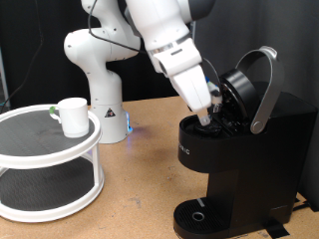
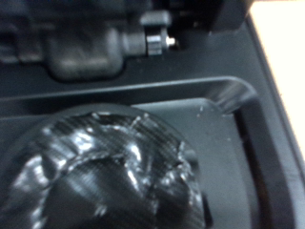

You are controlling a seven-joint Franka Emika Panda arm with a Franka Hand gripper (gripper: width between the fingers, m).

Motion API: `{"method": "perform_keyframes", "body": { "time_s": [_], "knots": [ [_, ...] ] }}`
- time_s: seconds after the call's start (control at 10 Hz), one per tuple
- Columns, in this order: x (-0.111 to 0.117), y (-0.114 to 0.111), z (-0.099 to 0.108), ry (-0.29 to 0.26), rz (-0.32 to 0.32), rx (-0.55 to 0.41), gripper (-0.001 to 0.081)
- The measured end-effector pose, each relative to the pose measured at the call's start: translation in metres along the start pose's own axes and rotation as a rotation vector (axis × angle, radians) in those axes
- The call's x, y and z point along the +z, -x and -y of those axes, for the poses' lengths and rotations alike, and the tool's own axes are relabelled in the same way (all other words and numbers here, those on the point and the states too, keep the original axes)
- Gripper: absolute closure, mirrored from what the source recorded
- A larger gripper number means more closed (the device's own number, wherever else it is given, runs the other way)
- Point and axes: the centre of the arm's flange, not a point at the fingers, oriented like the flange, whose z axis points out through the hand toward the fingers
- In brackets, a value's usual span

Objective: Make a cup of coffee with the keurig machine

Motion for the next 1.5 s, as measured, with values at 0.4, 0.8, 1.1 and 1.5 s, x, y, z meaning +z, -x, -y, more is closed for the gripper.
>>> {"method": "perform_keyframes", "body": {
  "time_s": [0.4,0.8,1.1,1.5],
  "knots": [
    [-0.059,0.010,-0.009,-0.012,-0.050,-0.007,0.0000],
    [-0.064,0.016,-0.009,-0.023,-0.030,-0.035,0.0000],
    [-0.070,0.013,-0.004,-0.061,0.025,-0.072,0.0000],
    [-0.095,-0.010,0.006,-0.061,0.079,-0.110,0.0000]
  ]
}}
